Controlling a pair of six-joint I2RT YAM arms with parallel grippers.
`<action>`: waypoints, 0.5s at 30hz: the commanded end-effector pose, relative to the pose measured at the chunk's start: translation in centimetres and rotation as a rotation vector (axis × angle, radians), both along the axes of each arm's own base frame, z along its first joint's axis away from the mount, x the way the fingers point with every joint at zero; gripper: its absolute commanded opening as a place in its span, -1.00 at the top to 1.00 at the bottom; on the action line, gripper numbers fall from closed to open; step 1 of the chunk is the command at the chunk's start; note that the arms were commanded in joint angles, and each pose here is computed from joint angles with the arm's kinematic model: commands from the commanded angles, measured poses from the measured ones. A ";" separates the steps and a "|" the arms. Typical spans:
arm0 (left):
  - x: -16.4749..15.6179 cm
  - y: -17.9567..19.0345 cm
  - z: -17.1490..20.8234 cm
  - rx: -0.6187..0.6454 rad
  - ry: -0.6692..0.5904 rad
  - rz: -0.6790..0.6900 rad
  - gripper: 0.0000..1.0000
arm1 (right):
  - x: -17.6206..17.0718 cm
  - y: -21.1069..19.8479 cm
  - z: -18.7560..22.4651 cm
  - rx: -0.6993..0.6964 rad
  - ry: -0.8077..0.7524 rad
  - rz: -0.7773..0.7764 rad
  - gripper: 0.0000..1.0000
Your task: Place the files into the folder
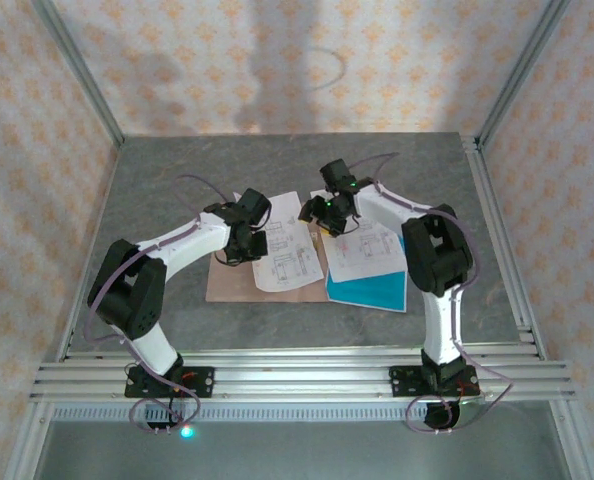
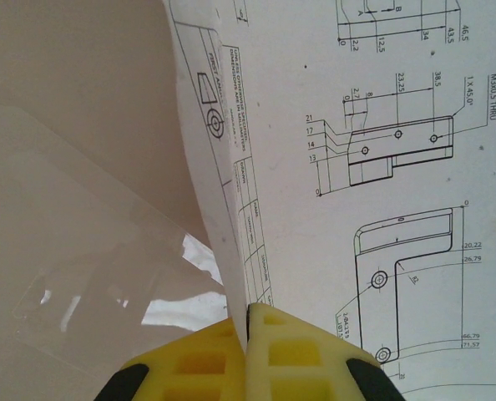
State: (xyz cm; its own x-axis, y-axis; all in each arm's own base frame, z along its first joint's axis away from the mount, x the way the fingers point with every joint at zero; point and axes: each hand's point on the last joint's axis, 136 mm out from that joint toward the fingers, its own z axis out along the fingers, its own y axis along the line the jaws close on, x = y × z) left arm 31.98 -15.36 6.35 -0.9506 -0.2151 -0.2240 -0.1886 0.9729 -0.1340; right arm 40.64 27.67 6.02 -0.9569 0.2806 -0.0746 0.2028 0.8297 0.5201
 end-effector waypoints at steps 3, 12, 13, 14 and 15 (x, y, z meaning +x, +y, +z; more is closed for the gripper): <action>0.4 0.5 -0.4 0.040 -0.014 -0.018 1.00 | 2.0 1.1 0.5 -0.002 -0.044 0.046 -0.19; 1.0 0.2 -0.1 0.037 -0.022 -0.021 1.00 | 2.7 2.3 -1.0 -0.018 -0.012 0.083 -0.16; 1.0 0.2 -0.1 0.038 -0.022 -0.022 1.00 | 2.7 2.3 -1.2 -0.021 -0.011 0.084 -0.16; 1.0 0.2 0.0 0.037 -0.023 -0.022 1.00 | 2.8 2.3 -1.3 -0.023 -0.010 0.082 -0.16; 1.1 0.2 0.0 0.038 -0.022 -0.023 1.00 | 2.8 2.3 -1.5 -0.027 -0.009 0.084 -0.16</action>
State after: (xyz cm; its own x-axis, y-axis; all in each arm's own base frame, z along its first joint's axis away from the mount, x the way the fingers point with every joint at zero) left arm 32.09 -15.41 6.09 -0.9523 -0.2085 -0.2227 -0.1829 0.9744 -0.1304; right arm 43.76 29.86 4.99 -0.9701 0.2220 -0.0981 0.1390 0.8395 0.5253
